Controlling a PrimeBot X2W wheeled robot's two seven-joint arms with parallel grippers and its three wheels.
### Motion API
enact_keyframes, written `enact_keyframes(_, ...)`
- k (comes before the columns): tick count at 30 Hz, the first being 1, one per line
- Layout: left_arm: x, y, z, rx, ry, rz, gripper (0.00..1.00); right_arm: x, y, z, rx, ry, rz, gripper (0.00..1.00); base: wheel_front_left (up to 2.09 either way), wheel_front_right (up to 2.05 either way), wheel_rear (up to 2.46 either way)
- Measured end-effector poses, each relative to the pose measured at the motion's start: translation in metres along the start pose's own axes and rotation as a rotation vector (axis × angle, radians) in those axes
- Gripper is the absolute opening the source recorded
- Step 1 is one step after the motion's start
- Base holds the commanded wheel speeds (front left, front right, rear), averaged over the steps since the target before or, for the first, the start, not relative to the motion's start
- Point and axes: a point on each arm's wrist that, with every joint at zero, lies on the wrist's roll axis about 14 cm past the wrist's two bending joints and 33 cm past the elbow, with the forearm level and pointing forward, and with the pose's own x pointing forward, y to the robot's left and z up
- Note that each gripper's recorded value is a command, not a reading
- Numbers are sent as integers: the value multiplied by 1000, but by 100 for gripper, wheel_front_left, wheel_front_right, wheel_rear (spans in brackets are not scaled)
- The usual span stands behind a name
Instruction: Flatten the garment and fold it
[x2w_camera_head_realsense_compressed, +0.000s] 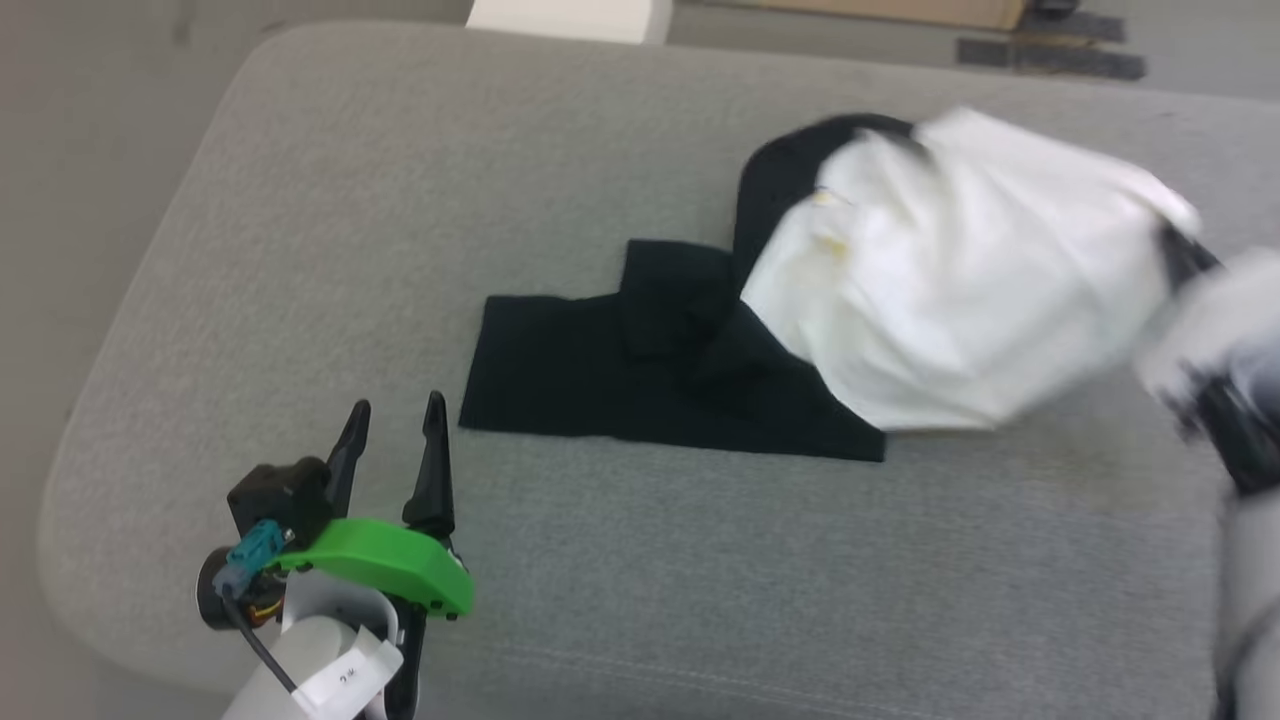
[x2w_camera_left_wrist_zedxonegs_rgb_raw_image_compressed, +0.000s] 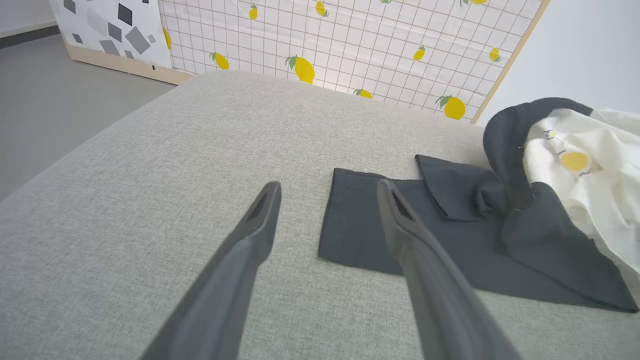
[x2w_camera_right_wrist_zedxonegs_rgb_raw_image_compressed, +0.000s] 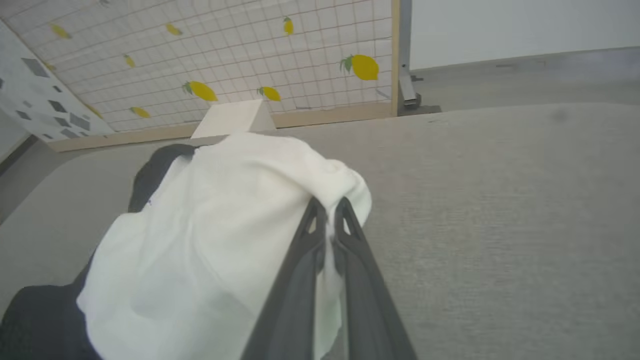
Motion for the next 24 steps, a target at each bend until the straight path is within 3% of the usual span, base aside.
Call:
enact_keyframes(3, -1, -10, 2, -2, -5, -32, 100, -45, -63, -24, 31, 33, -163, 0, 0, 0, 0)
enact_keyframes(6, -1, -22, 4, -6, -9, -64, 100, -97, -108, -75, 53, 182, -299, 0, 0, 0, 0)
enact_keyframes(10, 0, -34, 4, -14, -4, -100, 100, -154, -122, -147, 104, 421, -358, 0, 0, 0, 0)
enact_keyframes(13, 0, -41, 1, -26, 10, -116, 100, -170, -118, -162, 154, 452, -344, 0, 0, 0, 0)
enact_keyframes(14, -1, -43, -1, -28, 21, -120, 100, -169, -116, -157, 172, 416, -333, 8, 0, 0, 0)
enact_keyframes(15, -1, -44, -2, -31, 26, -123, 100, -167, -114, -151, 179, 381, -323, 100, 0, 0, 0)
enact_keyframes(20, 0, -58, -11, -51, 94, -154, 100, -160, -115, -96, 197, 106, -306, 100, 0, 0, 0)
enact_keyframes(24, 14, -96, -13, -80, 189, -241, 100, -157, -115, -56, 164, -44, -300, 100, 0, 0, 0)
